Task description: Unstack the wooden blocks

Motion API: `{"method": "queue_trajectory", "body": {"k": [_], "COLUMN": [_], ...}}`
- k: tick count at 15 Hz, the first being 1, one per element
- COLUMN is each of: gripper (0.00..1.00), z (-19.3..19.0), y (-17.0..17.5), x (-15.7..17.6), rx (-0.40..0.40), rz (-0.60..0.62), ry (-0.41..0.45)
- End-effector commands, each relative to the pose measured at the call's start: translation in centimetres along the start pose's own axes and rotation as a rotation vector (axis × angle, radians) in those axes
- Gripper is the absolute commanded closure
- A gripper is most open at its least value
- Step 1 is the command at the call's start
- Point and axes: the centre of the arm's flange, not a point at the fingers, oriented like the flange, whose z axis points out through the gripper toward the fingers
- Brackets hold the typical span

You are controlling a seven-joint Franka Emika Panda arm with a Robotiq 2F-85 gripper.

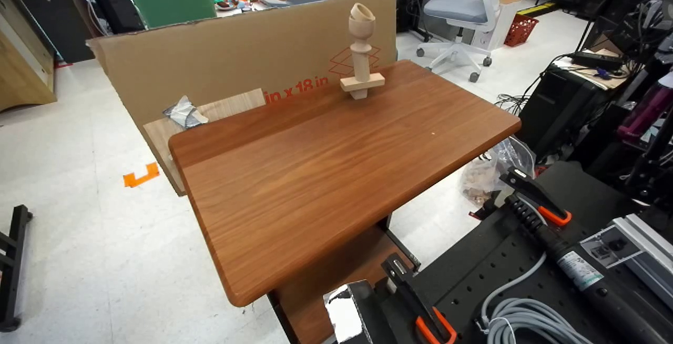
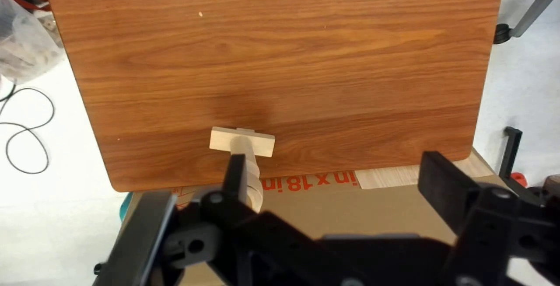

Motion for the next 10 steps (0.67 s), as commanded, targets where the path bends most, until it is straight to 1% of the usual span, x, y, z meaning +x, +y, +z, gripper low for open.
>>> {"method": "queue_trajectory", "body": {"k": [1,4,10], "gripper": [0.0,0.0,0.0], "z": [1.7,3.2,5.9], "y": [1.1,2.1,3.9], "x": [4.6,6.5,9.1], "rx": [-0.03,-0.044,-0.061], "rz": [-0.02,-0.009,0.018], "ry": [-0.017,-0.026,-0.043]}}
